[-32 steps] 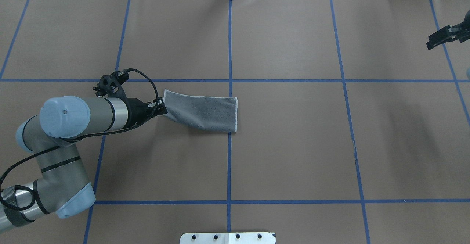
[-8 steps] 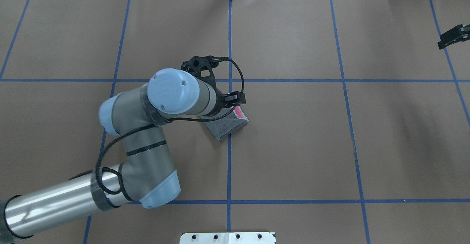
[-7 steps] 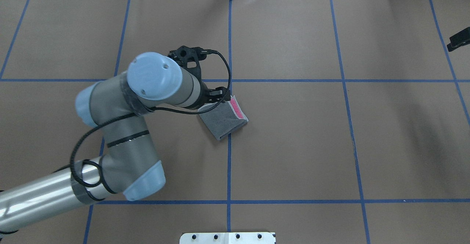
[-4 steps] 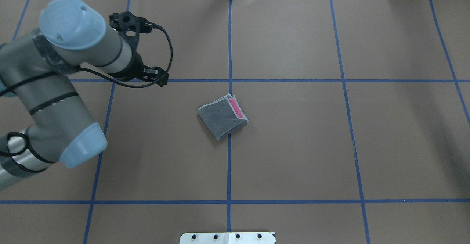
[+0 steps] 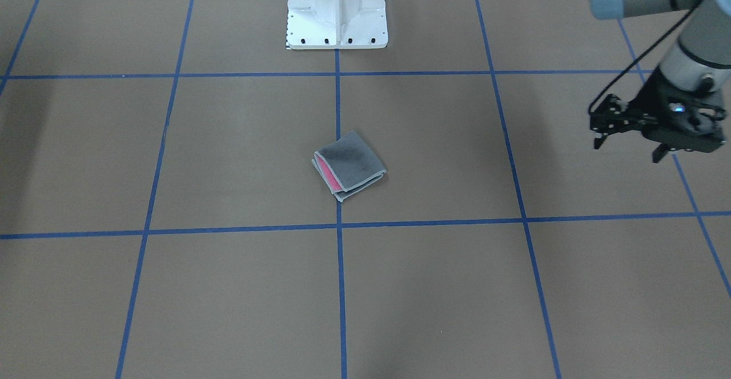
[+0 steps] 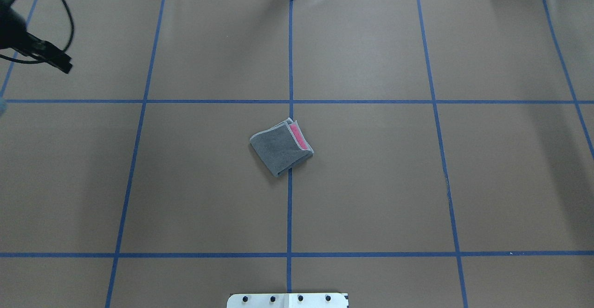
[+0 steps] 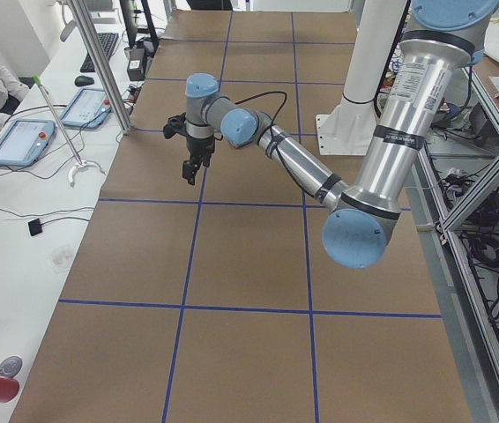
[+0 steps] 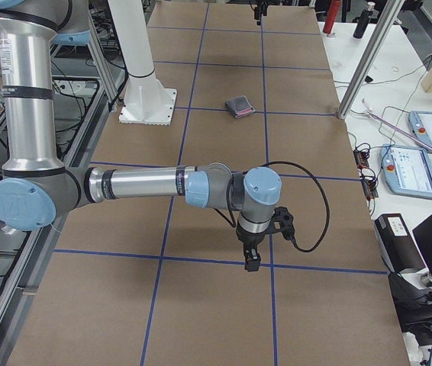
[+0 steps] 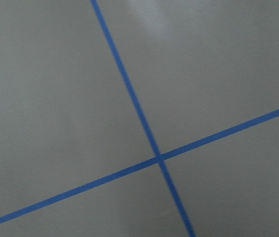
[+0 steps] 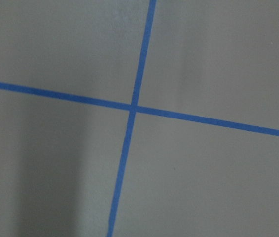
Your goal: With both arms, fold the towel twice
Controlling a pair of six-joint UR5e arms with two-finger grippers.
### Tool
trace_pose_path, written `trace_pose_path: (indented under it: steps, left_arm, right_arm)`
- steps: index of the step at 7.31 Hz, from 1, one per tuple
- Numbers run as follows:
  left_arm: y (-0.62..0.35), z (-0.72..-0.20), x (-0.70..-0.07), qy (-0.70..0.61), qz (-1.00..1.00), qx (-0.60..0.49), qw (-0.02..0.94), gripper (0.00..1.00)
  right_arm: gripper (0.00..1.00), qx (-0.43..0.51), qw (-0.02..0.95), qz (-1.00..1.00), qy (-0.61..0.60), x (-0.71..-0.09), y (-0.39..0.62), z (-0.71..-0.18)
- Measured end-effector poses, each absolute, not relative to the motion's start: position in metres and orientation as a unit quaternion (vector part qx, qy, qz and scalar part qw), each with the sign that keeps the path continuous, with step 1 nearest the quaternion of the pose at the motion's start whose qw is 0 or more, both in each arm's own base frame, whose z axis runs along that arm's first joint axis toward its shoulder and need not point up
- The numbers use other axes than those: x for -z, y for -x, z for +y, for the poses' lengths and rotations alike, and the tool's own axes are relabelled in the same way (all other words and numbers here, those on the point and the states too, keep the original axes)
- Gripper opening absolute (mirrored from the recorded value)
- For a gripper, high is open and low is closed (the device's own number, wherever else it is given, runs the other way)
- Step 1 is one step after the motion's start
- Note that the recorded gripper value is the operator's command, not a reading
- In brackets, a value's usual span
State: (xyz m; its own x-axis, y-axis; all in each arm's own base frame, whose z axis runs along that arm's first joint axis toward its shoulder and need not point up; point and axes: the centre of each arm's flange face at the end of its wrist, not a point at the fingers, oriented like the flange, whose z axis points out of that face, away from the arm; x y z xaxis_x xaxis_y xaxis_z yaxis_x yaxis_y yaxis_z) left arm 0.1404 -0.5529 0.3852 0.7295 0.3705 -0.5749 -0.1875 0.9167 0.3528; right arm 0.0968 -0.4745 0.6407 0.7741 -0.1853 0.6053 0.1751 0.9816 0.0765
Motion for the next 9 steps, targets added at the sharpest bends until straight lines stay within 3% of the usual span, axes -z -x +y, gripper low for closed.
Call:
trace_pose_path:
  steps: [4, 9]
  left_arm:
    - [0.006, -0.540, -0.539, -0.091, 0.338, -0.165, 0.922, 1.00]
    - [0.072, -0.484, -0.628, -0.067, 0.363, -0.158, 0.916, 1.00]
  right_arm:
    - [1.00, 0.086, 0.938, -0.336, -0.004, -0.643, -0.104, -0.470]
    - [1.00, 0.048, 0.937, -0.347, -0.011, -0.623, -0.099, -0.486]
